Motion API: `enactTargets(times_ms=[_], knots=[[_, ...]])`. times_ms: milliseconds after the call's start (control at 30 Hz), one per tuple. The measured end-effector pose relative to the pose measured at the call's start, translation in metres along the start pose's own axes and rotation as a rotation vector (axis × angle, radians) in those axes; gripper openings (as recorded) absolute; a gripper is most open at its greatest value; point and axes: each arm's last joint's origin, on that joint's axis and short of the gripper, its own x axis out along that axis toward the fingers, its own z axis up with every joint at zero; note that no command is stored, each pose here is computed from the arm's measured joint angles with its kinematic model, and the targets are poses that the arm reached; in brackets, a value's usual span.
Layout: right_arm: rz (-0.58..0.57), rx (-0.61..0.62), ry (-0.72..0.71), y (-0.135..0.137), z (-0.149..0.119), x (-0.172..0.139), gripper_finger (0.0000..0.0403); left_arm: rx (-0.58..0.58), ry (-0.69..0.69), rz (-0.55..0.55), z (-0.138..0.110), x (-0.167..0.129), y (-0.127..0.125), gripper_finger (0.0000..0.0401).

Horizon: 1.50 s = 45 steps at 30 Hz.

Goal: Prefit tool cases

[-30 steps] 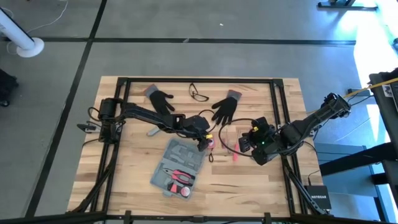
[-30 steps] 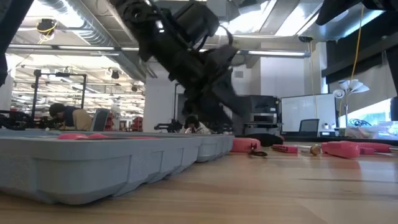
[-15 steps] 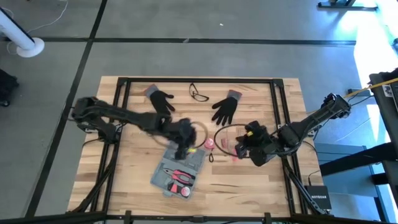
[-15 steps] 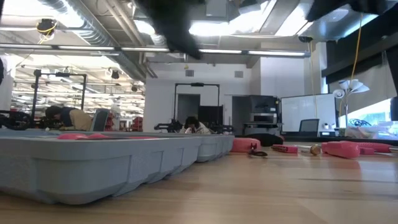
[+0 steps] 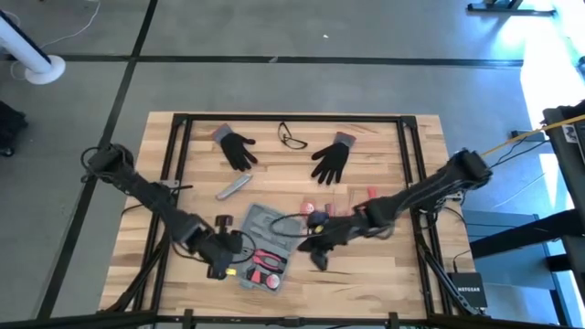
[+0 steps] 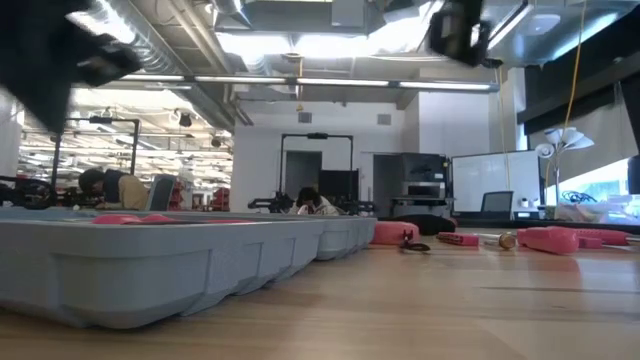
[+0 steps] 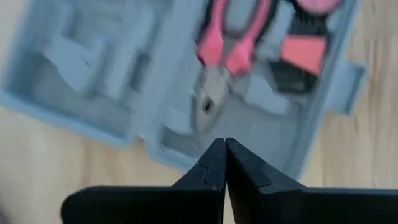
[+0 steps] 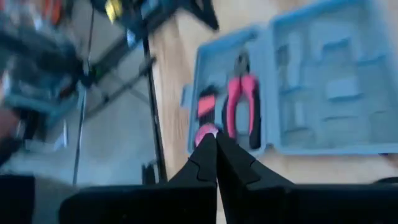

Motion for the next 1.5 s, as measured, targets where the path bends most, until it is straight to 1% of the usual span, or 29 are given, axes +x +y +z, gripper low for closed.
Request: enactTargets(times_ms=[67,167,233,300,400,467,567,733,867,967,1067,1233,1333,1400,1500], knots=[[0.028,-0.028,0.065,0.0,0.003,0.022,0.0,-0.026,0.015,0.002,-0.01,0.004,-0.003,0.0],[0.053,-0.068,0.15,0.002,0.003,0.053,0.0,-0.093,0.002,0.021,-0.015,0.009,-0.002,0.0],[0.068,-0.087,0.171,0.005,0.004,0.07,0.0,-0.122,0.01,0.036,-0.018,0.013,0.0,0.0],[0.069,-0.103,0.177,0.008,0.005,0.086,0.0001,-0.126,0.018,0.043,-0.022,0.019,0.0,0.0],[-0.031,-0.112,0.208,0.006,0.004,0.105,0.0001,-0.108,0.027,0.043,-0.025,0.028,-0.002,0.0],[-0.097,-0.122,0.231,0.005,0.005,0.112,0.0001,-0.094,0.021,0.018,-0.026,0.035,-0.007,0.0],[-0.155,-0.135,0.277,0.003,0.008,0.115,0.0001,-0.086,0.002,-0.013,-0.026,0.04,-0.015,0.0],[-0.176,-0.131,0.309,0.001,0.009,0.114,0.0001,-0.115,-0.027,-0.049,-0.026,0.048,-0.024,0.0],[-0.23,-0.09,0.351,-0.006,0.006,0.112,0.0001,-0.183,-0.016,-0.042,-0.028,0.06,-0.029,0.0],[-0.292,-0.064,0.333,-0.012,0.006,0.111,0.0001,-0.222,-0.015,-0.04,-0.028,0.068,-0.032,0.0],[-0.311,-0.041,0.292,-0.013,0.014,0.107,0.0,-0.241,-0.031,-0.033,-0.025,0.073,-0.03,0.0],[-0.279,-0.04,0.26,-0.005,0.023,0.095,0.0,-0.308,-0.143,-0.049,-0.011,0.078,-0.025,0.0],[-0.327,-0.056,0.261,-0.002,0.021,0.086,0.0,-0.383,-0.194,-0.058,-0.003,0.082,-0.022,0.0],[-0.355,-0.06,0.268,-0.003,0.021,0.083,0.0,-0.418,-0.201,-0.061,0.0,0.083,-0.019,0.0],[-0.345,-0.058,0.257,-0.001,0.023,0.08,0.0,-0.417,-0.205,-0.051,0.001,0.083,-0.016,0.0]])
